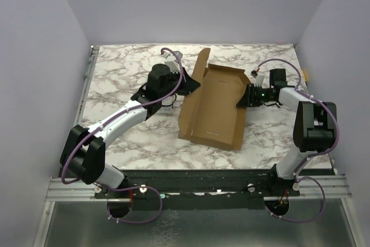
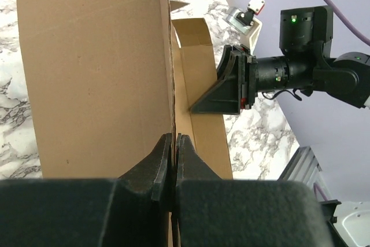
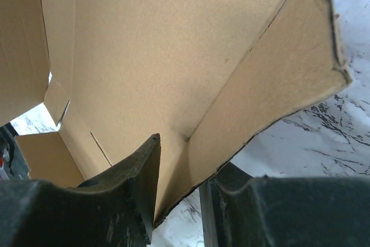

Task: Fold the paper box
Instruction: Fold the paper box at the center of the board.

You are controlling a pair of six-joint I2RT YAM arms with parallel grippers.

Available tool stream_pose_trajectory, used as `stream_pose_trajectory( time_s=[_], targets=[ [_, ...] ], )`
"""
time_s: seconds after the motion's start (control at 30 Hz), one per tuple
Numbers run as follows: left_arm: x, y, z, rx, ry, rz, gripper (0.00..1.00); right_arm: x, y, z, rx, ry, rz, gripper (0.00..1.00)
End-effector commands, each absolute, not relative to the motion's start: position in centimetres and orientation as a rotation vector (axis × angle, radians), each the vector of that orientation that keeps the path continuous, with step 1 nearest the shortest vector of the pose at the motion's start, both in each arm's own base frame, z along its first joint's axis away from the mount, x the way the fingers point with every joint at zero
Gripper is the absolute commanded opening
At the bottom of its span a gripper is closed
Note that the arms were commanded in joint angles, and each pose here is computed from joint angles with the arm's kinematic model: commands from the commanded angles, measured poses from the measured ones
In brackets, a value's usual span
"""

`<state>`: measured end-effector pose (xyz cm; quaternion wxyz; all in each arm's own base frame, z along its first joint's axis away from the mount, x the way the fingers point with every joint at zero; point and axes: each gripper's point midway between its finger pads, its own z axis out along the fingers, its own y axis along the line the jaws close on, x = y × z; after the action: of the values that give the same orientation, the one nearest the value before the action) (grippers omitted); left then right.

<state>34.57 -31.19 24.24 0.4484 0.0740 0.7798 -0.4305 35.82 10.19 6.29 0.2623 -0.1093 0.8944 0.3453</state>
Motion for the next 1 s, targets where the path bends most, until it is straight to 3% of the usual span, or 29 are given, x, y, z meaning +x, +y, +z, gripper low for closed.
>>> stream_pose_trajectory(
  time_s=[0.0, 0.1, 0.33, 0.4, 0.5, 0.77, 0.8, 0.87, 0.97],
  targets=[
    [32.6, -31.8, 23.7, 0.219, 1.961, -1.133, 0.00, 35.8, 10.6, 6.9, -0.297, 2.398, 0.966, 0.34],
    [32.7, -31.7, 24.0, 0.208, 1.953, -1.132, 0.00, 35.7, 10.5, 6.9, -0.314, 2.408, 0.954, 0.37],
    [33.3, -29.9, 22.5, 0.181, 1.992, -0.989, 0.00, 34.2, 8.0, 6.4, -0.464, 2.453, 0.730, 0.64],
    [33.2, -29.6, 22.3, 0.178, 1.993, -0.973, 0.00, 33.3, 8.4, 6.4, -0.474, 2.455, 0.762, 0.65],
    [33.3, -29.4, 22.4, 0.164, 1.989, -0.964, 0.00, 31.8, 9.6, 6.1, -0.467, 2.485, 0.906, 0.60],
    [33.1, -28.7, 23.1, 0.143, 1.963, -0.947, 0.00, 30.4, 9.9, 6.7, -0.455, 2.492, 0.956, 0.62],
    [33.0, -28.8, 23.1, 0.148, 1.960, -0.955, 0.00, 30.5, 10.0, 6.9, -0.438, 2.486, 0.978, 0.59],
    [32.8, -28.9, 23.1, 0.160, 1.960, -0.968, 0.00, 30.7, 10.2, 7.1, -0.430, 2.482, 1.004, 0.43],
    [32.5, -28.9, 23.4, 0.173, 1.950, -0.975, 0.00, 31.6, 9.9, 7.2, -0.420, 2.479, 0.978, 0.34]
  ],
)
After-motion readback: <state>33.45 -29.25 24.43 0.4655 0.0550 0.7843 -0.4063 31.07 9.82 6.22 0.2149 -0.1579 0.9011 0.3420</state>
